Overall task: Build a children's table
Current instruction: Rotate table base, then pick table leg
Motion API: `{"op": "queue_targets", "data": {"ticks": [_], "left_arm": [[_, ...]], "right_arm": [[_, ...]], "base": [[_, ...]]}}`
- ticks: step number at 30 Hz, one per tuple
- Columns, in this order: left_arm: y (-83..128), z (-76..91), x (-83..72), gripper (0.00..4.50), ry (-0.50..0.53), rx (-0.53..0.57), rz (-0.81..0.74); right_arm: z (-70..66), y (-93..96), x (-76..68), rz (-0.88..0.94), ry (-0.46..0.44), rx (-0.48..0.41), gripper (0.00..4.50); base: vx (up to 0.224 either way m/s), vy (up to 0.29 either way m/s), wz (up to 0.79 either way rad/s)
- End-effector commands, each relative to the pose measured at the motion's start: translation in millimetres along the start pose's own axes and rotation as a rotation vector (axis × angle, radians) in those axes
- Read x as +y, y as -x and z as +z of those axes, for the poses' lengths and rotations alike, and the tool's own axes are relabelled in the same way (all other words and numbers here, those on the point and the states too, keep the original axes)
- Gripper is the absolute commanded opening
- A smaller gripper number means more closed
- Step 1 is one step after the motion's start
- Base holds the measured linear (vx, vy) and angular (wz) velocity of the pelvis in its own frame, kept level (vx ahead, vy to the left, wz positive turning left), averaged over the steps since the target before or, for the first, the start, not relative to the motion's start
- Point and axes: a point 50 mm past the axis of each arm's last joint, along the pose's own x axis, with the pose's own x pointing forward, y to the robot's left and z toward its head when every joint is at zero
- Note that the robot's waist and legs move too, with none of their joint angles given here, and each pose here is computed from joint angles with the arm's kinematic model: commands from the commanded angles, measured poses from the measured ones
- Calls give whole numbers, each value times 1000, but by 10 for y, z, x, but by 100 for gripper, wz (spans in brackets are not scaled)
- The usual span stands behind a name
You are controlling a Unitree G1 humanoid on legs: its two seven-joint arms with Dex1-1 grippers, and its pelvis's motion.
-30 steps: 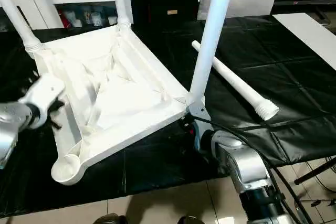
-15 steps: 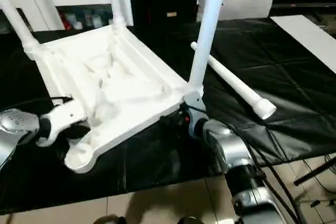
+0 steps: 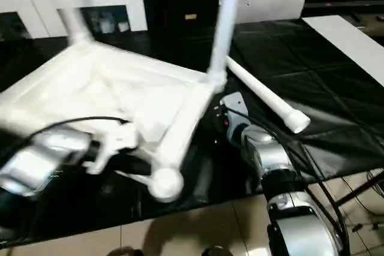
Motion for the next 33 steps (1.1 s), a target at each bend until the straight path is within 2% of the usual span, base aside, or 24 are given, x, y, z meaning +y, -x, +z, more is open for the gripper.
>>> {"op": "queue_targets", "data": {"ticks": [1, 4, 7, 9, 12, 14, 15, 16, 17, 18, 19, 22, 23, 25, 27, 31, 32, 33], "left_arm": [[-134, 106, 38, 3, -45, -32, 26], [-264, 175, 196, 3, -62, -46, 170], [-301, 181, 362, 3, -63, -29, 329], [-303, 177, 436, 3, -62, -23, 400], [-316, 194, 461, 3, -53, -45, 421], [-329, 236, 462, 3, -57, -91, 440], [-329, 238, 462, 3, -58, -94, 440], [-332, 273, 460, 3, -70, -131, 446], [-326, 304, 463, 3, -72, -168, 465], [-310, 327, 483, 3, -20, -219, 499], [-300, 330, 482, 33, -24, -225, 509], [-243, 335, 429, 46, -50, -247, 519], [-230, 342, 416, 46, -49, -257, 515], [-179, 371, 360, 81, -49, -291, 493], [-126, 377, 293, 84, -56, -304, 467], [-84, 345, 220, 127, -63, -284, 437], [-62, 315, 172, 127, -59, -263, 422], [-56, 306, 157, 133, -57, -256, 418]], "right_arm": [[115, -91, 158, 75, 29, -42, 450], [95, -95, 150, 65, 41, -39, 450], [103, -72, 93, 34, 45, -50, 450], [122, -42, 38, 11, 39, -63, 450], [151, 6, -52, -36, 31, -77, 450], [183, 66, -188, -120, 21, -75, 450], [184, 68, -192, -123, 21, -75, 450], [200, 98, -262, -168, 17, -68, 450], [217, 131, -340, -221, 19, -56, 450], [260, 196, -477, -311, 33, -43, 450], [289, 228, -531, -330, 37, -41, 450], [393, 357, -735, -378, 46, -9, 450], [402, 373, -761, -380, 49, -1, 450], [424, 427, -846, -374, 56, 29, 450], [456, 490, -949, -392, 73, 63, 450], [470, 555, -1059, -420, 87, 123, 450], [450, 602, -1132, -430, 97, 181, 450], [440, 620, -1157, -435, 97, 202, 450]], "base": [[0, 0, 0], [0, 0, 0], [0, 0, 0], [0, 0, 0], [0, 0, 0], [0, 0, 0], [0, 0, 0], [0, 0, 0], [0, 0, 0], [0, 0, 0], [0, 0, 0], [0, 0, 0], [0, 0, 0], [0, 0, 0], [0, 0, 0], [0, 0, 0], [0, 0, 0], [0, 0, 0]]}}
